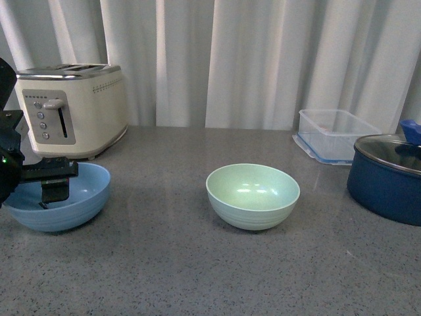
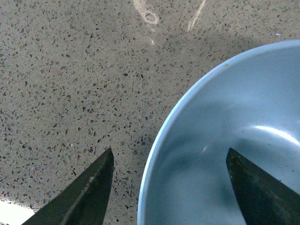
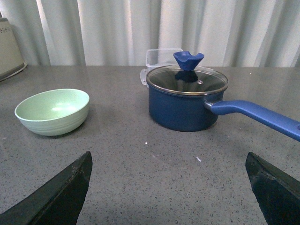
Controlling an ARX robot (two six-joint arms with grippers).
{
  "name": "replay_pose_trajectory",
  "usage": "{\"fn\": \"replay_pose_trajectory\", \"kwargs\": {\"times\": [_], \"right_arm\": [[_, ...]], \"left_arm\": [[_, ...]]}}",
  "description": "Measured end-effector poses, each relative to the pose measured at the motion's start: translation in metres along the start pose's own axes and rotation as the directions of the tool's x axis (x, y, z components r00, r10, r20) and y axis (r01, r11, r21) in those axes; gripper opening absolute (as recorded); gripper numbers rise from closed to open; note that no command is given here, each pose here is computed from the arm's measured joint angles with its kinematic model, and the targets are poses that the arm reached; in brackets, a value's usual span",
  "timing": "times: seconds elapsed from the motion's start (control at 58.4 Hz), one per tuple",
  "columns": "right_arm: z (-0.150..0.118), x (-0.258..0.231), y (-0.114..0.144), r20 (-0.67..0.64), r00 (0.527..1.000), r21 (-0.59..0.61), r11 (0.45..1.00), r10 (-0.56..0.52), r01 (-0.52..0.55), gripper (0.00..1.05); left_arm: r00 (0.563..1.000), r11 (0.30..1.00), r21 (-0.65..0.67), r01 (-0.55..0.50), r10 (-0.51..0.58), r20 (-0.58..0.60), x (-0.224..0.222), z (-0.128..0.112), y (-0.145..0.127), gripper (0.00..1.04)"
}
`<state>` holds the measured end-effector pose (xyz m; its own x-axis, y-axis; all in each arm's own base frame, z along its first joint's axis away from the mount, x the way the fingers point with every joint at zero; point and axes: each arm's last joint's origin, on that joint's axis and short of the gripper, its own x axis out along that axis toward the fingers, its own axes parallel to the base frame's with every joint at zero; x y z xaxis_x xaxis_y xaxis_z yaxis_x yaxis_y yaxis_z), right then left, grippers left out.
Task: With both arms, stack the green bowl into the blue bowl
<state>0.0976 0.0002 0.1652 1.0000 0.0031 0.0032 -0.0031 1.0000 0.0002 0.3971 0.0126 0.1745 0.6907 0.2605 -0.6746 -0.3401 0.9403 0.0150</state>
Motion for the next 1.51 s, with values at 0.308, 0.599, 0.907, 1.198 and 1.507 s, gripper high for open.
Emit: {"fn": "replay_pose_trajectory", "kwargs": {"times": [0.308, 0.599, 0.907, 1.198, 1.507], "right_arm": [[0.0, 0.0, 0.0, 0.0, 1.0, 0.0, 1.0, 0.0, 0.0, 0.95], [0.0, 0.0, 0.0, 0.0, 1.0, 0.0, 1.0, 0.0, 0.0, 0.95], [0.0, 0.0, 0.0, 0.0, 1.0, 0.0, 1.0, 0.0, 0.0, 0.95], [0.0, 0.0, 0.0, 0.0, 1.0, 0.0, 1.0, 0.0, 0.0, 0.95], [0.0, 0.0, 0.0, 0.0, 1.0, 0.0, 1.0, 0.0, 0.0, 0.95]], "left_arm": [[1.0, 0.999, -0.021, -0.03, 0.03, 0.004, 0.001, -0.002, 0.003, 0.21], [0.994, 0.999, -0.049, 0.004, 0.001, 0.105, -0.032, 0.02, 0.004, 0.06], [0.985, 0.99, -0.054, 0.129, -0.122, 0.124, -0.066, 0.023, -0.028, 0.06], [0.977, 0.979, -0.041, 0.198, -0.193, 0.092, -0.059, 0.015, -0.072, 0.06], [0.976, 0.978, -0.018, 0.209, -0.208, 0.064, -0.043, 0.01, -0.092, 0.06]]}}
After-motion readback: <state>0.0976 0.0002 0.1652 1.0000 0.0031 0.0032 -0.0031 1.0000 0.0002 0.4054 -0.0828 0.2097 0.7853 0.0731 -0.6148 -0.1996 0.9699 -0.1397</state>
